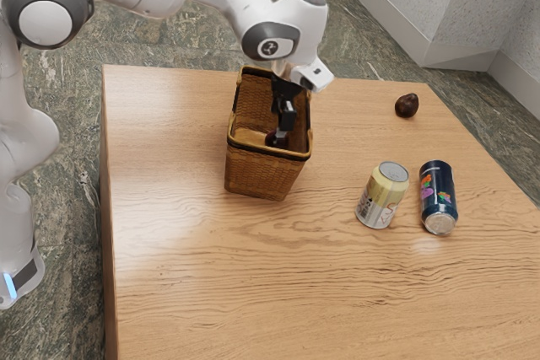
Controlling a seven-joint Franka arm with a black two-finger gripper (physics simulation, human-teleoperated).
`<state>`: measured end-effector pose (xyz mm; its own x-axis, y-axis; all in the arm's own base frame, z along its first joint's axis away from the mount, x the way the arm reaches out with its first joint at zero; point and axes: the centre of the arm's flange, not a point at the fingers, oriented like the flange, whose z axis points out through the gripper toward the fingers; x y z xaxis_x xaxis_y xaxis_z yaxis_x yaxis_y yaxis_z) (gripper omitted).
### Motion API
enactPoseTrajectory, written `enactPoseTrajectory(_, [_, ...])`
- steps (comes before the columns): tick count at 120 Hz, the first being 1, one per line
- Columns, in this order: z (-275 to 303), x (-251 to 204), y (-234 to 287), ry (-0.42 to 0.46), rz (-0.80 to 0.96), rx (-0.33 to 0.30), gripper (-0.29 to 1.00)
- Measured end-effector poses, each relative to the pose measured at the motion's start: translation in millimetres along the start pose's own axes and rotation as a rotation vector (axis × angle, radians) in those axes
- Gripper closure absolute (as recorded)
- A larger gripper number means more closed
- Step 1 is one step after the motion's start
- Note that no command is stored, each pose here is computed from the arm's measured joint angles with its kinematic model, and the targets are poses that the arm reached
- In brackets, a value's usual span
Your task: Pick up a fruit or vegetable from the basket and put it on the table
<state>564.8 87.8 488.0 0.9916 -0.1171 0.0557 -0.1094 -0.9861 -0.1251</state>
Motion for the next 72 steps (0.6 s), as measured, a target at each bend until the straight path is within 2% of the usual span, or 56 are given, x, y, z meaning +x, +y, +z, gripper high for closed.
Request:
enactPoseTrajectory(19, [10.0,-5.2,-39.8,0.021,-0.075,0.034,0.03])
enactPoseTrajectory(23, [9.7,-2.9,-38.4,0.024,-0.075,0.038,0.06])
enactPoseTrajectory(43, [8.4,6.9,-15.3,0.04,-0.036,0.039,0.04])
enactPoseTrajectory(72, [20.4,8.0,-20.0,0.035,-0.049,0.059,0.03])
